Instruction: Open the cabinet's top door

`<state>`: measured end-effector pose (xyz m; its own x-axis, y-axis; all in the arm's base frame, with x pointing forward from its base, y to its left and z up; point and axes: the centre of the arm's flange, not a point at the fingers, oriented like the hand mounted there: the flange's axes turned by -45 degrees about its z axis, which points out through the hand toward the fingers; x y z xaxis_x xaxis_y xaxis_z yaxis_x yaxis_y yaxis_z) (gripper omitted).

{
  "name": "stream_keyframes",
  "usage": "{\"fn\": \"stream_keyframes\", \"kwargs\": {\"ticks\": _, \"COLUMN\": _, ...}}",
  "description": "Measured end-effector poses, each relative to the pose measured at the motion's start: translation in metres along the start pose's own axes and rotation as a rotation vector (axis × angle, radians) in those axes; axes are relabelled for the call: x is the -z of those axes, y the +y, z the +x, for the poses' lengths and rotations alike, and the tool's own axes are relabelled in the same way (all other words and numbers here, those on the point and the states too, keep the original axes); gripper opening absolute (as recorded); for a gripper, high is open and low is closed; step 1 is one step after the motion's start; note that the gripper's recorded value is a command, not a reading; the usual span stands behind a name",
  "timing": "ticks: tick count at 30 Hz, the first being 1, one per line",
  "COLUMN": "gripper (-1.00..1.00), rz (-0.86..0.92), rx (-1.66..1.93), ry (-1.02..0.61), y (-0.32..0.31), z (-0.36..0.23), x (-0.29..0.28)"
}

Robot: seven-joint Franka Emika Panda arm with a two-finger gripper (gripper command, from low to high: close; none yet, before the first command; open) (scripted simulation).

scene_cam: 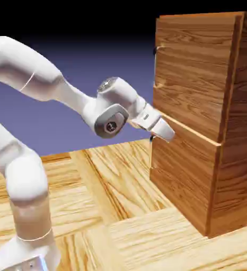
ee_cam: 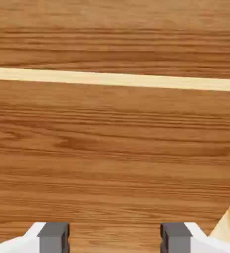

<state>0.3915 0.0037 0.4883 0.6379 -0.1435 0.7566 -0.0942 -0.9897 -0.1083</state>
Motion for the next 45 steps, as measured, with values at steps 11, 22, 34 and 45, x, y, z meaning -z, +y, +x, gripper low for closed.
{"fn": "stream_keyframes", "kwargs": {"ticks": 11, "gripper": 0.00, "rz": 0.105, "rx": -0.762, "ry": 0.273, "y": -0.028, "z": 0.073, "x": 0.077}}
{"fn": "stream_keyframes", "kwargs": {"ticks": 22, "gripper": 0.00, "rz": 0.385, "rx": -1.449, "ry": 0.418, "y": -0.086, "z": 0.102, "x": 0.135}}
{"fn": "stream_keyframes", "kwargs": {"ticks": 34, "gripper": 0.00, "rz": 0.763, "rx": -2.125, "ry": 0.335, "y": -0.171, "z": 0.092, "x": 0.138}}
{"fn": "stream_keyframes", "kwargs": {"ticks": 45, "gripper": 0.00, "rz": 1.016, "rx": -2.734, "ry": 0.046, "y": -0.245, "z": 0.051, "x": 0.071}}
